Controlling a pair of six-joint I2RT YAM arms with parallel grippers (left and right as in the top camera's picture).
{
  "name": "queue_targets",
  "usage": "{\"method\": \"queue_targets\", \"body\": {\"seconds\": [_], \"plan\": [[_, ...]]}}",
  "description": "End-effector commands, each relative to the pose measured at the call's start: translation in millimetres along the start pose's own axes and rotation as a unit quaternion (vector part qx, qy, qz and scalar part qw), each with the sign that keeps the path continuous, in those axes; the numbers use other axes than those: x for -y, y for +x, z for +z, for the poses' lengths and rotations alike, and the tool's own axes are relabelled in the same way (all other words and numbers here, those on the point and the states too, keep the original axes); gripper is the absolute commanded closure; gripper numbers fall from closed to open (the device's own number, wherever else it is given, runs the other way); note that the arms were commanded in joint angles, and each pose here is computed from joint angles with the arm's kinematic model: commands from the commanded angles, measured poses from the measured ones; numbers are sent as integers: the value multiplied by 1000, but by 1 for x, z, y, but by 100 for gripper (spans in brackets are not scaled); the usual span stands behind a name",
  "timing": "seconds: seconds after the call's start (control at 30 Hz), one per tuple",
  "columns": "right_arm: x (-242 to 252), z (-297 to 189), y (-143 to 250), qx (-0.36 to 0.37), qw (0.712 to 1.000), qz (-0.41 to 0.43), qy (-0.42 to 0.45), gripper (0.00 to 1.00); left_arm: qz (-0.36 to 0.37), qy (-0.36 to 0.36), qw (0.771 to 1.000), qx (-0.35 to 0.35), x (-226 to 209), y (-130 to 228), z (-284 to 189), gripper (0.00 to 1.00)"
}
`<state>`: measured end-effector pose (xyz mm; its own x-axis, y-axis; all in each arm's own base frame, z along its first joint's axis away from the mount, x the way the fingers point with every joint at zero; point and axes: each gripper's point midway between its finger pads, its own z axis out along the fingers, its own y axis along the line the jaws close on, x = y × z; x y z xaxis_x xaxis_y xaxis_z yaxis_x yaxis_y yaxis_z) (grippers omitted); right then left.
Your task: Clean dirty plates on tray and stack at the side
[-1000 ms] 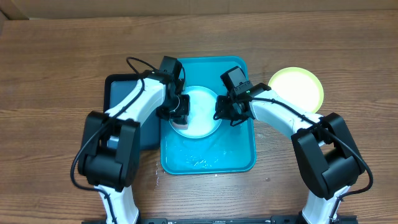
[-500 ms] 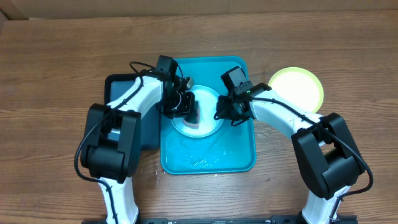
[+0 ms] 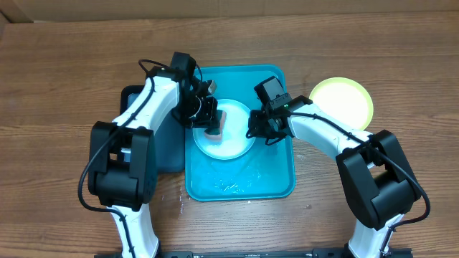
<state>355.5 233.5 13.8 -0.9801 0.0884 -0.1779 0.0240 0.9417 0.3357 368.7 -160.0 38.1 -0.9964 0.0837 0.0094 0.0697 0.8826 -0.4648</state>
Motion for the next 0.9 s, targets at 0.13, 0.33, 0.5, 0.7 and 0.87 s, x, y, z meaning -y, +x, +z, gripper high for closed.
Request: {"method": "queue_targets", "body": {"seconds": [0.13, 0.33, 0.5, 0.7, 0.87], "plan": [[-4, -1, 2, 1, 1000, -7, -6, 82, -37, -151, 988, 22, -43, 12, 14, 96], [-4, -1, 2, 1, 1000, -7, -6, 96, -60, -143, 988, 16, -49, 25, 30, 96], [-4, -1, 1, 2, 1000, -7, -7, 96, -49, -48, 998, 10, -16, 21, 38, 96], [-4, -1, 1, 2, 1000, -8, -7, 96, -8, 81, 996, 23, 30, 8, 34, 96], [-4, -1, 1, 2, 1000, -8, -7, 94, 11, 83, 995, 52, 36, -2, 15, 96]]}}
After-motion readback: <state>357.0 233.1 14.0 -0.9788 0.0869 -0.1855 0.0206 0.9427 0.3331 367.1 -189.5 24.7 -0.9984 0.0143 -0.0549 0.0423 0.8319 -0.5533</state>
